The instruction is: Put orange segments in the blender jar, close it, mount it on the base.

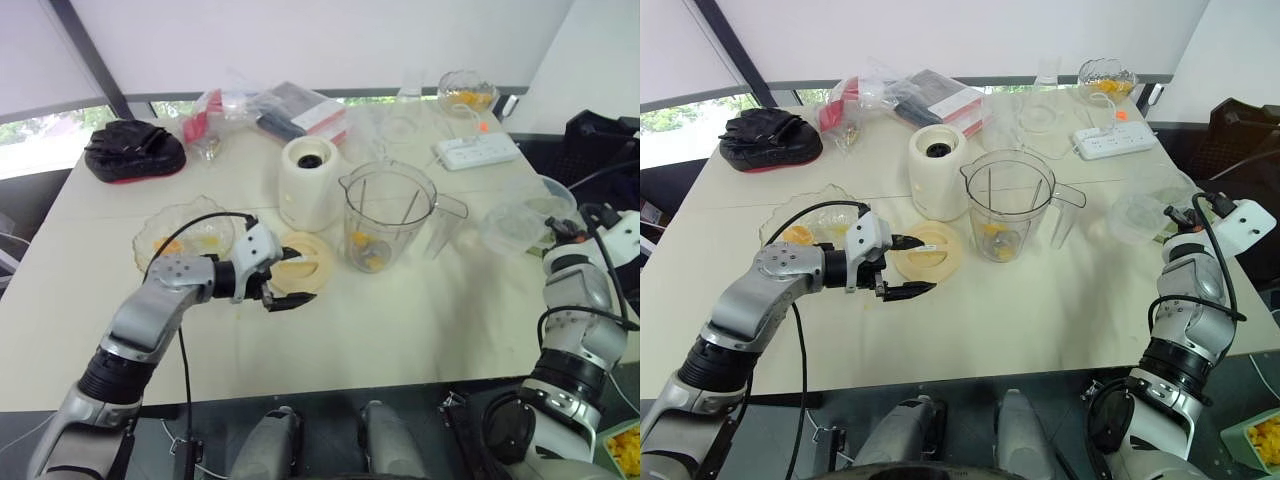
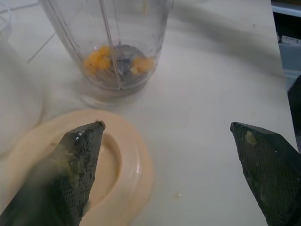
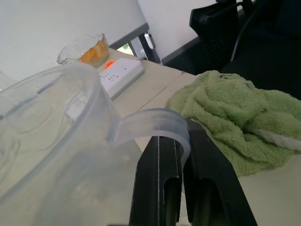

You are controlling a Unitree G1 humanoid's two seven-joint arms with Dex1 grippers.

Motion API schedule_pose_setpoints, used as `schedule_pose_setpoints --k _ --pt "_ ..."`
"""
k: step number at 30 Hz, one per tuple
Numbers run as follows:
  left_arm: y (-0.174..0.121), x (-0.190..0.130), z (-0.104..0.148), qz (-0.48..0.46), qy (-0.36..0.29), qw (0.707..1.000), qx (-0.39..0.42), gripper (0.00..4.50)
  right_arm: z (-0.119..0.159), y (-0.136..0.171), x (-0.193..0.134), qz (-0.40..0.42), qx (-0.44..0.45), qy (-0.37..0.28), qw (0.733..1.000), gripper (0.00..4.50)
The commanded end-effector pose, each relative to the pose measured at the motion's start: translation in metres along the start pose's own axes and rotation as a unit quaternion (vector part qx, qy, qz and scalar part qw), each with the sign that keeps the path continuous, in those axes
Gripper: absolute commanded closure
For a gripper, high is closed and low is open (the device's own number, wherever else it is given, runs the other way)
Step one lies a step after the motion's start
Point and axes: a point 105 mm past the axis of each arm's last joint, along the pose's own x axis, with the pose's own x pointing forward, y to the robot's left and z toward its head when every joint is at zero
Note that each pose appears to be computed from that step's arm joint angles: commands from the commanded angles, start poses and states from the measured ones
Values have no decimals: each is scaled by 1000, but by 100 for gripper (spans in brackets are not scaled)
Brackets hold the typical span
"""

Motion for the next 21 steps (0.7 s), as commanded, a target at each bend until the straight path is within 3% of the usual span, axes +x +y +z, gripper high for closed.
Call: schedule_pose_setpoints --k 1,13,21 --pt "-2 -5 10 2 -8 1000 20 0 11 2 5 11 19 -45 999 447" --pt "-6 -16 9 14 7 1000 13 0 -15 -16 16 -12 9 -36 999 447" --pt "-9 -18 9 20 9 1000 8 0 -24 -15 17 -3 -44 -22 999 447"
